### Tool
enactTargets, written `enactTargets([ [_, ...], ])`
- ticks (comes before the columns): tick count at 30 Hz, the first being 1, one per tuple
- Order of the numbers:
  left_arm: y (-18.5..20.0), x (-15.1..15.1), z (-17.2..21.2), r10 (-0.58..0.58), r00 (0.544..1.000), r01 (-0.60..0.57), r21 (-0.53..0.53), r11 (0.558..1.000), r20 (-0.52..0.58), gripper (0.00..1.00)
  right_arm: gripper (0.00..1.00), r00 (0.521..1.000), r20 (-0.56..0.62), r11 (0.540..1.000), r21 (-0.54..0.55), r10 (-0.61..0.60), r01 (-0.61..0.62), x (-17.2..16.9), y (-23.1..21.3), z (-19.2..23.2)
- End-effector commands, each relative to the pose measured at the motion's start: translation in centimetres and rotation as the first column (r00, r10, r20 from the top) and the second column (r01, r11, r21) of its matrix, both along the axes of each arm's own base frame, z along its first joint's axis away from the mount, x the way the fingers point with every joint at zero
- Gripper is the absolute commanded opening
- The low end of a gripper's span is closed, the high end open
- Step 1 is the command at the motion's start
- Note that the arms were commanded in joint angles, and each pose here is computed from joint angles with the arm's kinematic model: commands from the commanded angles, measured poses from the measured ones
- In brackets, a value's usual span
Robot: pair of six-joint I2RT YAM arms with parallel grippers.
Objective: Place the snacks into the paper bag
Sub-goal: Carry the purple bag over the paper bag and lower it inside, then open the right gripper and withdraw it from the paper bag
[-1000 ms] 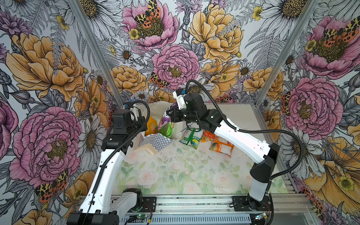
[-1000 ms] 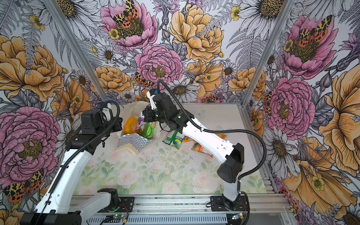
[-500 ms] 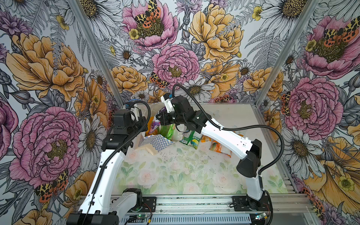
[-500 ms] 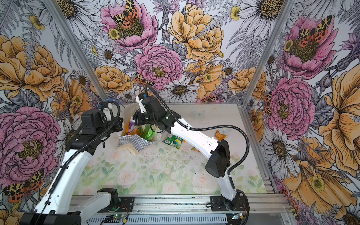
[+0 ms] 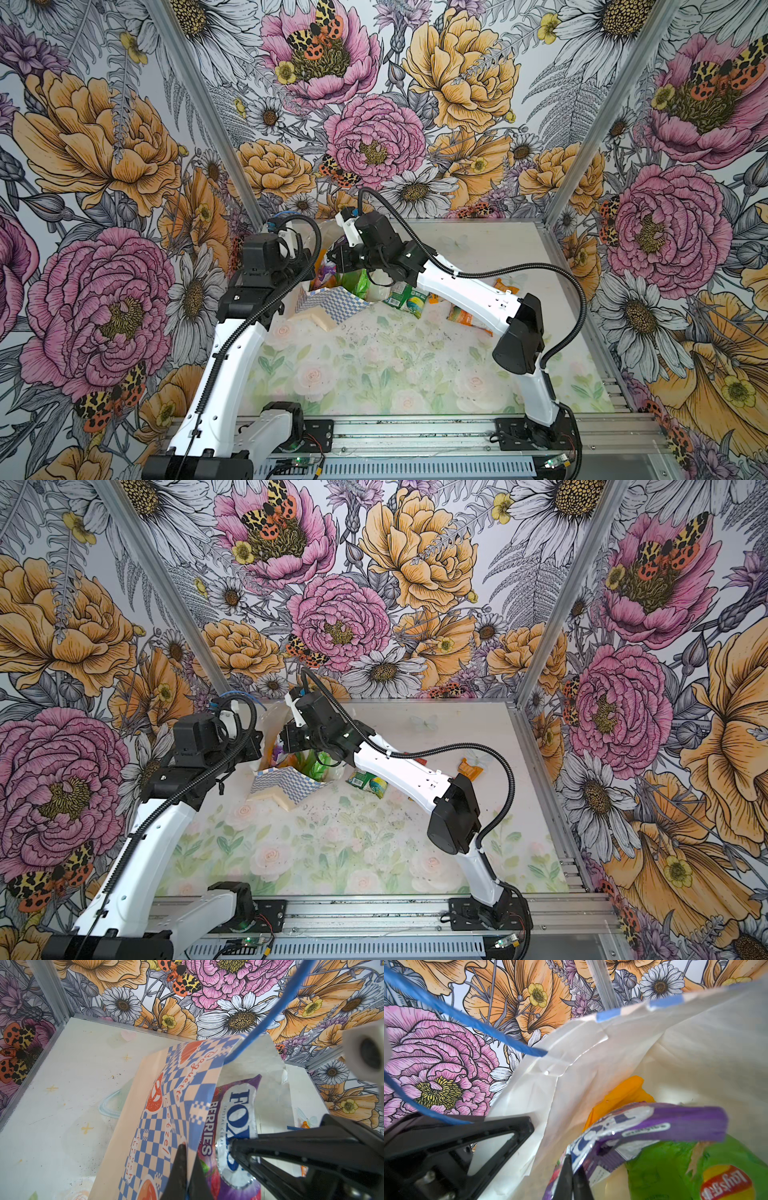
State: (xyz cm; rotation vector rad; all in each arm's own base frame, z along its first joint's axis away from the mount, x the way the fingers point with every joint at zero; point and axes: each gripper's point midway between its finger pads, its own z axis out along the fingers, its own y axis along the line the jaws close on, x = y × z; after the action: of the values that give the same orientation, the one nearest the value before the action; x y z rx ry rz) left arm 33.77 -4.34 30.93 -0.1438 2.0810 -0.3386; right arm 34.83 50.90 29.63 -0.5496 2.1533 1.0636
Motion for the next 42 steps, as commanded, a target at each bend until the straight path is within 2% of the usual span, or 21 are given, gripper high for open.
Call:
enactTargets([
  [1, -0.9, -0.1, 2.6, -0.047, 0.993, 0.048, -0.008, 0.999, 0.106, 0.00, 0.00, 0.998, 0.067, 0.997, 0.081, -0.016, 0.010, 0.5, 1.2, 2.9],
  [10, -0.9, -0.1, 2.6, -0.044, 0.993, 0.045, -0.007, 0.999, 0.106, 0.00, 0.00, 0.999, 0.040, 0.996, 0.090, -0.021, 0.018, 1.7, 2.7, 1.3],
  [17, -0.8, -0.1, 2.5, -0.042, 0.994, 0.042, -0.005, 0.999, 0.106, 0.00, 0.00, 1.000, 0.016, 0.995, 0.096, 0.017, -0.019, 1.4, 4.1, 0.0],
  [26, -0.7, -0.1, 2.5, -0.037, 0.994, 0.038, -0.005, 0.999, 0.105, 0.00, 0.00, 0.998, -0.039, 0.999, 0.002, -0.042, 0.042, 1.7, 2.5, -4.3],
  [39, -0.7, -0.1, 2.5, -0.038, 0.994, 0.039, -0.002, 0.999, 0.105, 0.00, 0.15, 0.997, -0.065, 0.999, -0.005, -0.044, 0.044, 1.9, 2.8, -5.4],
  [42, -0.7, -0.1, 2.5, -0.038, 0.994, 0.038, -0.002, 0.999, 0.105, 0.00, 0.21, 0.997, -0.072, 0.999, 0.000, -0.033, 0.033, 2.1, 3.4, -6.0],
])
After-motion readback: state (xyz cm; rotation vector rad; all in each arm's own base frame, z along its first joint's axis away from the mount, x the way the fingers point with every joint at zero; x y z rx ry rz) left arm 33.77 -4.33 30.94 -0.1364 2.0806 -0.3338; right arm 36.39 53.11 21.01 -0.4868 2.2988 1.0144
